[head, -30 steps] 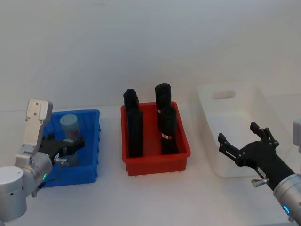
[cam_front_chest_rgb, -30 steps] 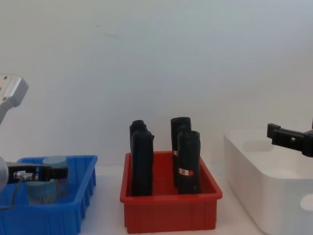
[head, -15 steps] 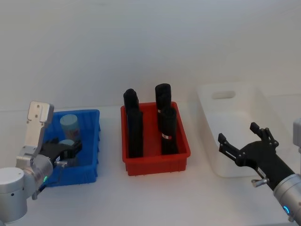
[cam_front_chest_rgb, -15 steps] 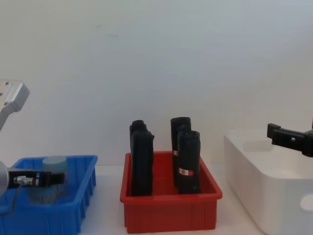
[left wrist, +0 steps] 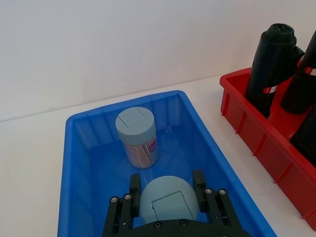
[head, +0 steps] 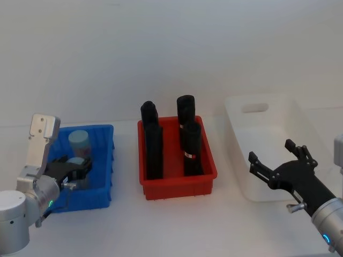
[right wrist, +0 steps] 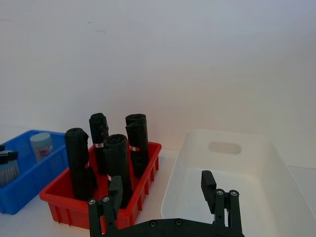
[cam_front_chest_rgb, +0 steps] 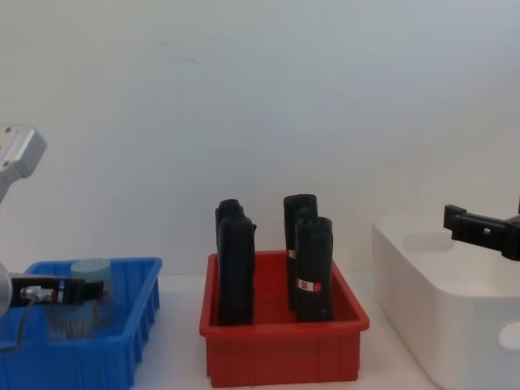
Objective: Pick the cotton swabs from the blue box and place them into the white box.
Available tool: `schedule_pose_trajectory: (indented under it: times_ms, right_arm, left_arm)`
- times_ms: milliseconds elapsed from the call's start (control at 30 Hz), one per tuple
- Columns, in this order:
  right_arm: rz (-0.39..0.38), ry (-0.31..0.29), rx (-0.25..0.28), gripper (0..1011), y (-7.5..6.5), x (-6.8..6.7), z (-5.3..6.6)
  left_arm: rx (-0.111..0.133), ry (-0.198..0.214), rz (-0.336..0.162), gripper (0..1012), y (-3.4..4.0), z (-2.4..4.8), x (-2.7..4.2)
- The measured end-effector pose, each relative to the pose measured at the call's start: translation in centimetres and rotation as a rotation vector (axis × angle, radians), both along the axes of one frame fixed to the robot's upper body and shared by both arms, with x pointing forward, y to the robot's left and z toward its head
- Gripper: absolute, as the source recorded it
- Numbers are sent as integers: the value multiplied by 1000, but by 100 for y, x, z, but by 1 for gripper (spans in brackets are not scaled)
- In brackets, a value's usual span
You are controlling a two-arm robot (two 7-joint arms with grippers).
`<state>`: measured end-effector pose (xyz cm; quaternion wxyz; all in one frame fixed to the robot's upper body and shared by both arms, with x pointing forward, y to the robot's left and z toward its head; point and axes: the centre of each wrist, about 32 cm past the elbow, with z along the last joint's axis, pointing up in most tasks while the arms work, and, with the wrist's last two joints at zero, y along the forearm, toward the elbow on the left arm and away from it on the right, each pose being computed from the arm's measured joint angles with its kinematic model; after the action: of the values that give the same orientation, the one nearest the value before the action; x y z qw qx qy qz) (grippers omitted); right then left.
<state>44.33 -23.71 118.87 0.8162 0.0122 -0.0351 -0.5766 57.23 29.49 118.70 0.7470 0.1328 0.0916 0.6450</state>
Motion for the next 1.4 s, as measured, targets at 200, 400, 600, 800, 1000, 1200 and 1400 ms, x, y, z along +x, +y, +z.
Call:
schedule_pose_trajectory:
  times_ms: [200, 400, 600, 800, 1000, 1200, 1400]
  right_arm:
    - [0, 0, 0, 1002, 0, 0, 0]
    - [0, 0, 0, 1002, 0, 0, 0]
    - [0, 0, 0, 1002, 0, 0, 0]
    - [0, 0, 0, 1002, 0, 0, 0]
    - [0, 0, 0, 1002, 0, 0, 0]
    - [0, 0, 0, 1002, 0, 0, 0]
    - [0, 0, 0, 1002, 0, 0, 0]
  left_arm:
    - [3, -29, -7, 645, -9, 88, -25]
    - [17, -84, -32, 645, -18, 255, -44]
    - [28, -139, -88, 645, -22, 447, -58]
    - [36, -185, -160, 645, -28, 630, -67]
    - [39, -222, -246, 645, -47, 794, -76]
    - [39, -248, -322, 645, -71, 918, -81]
    - [33, -275, -425, 645, -117, 1058, -80]
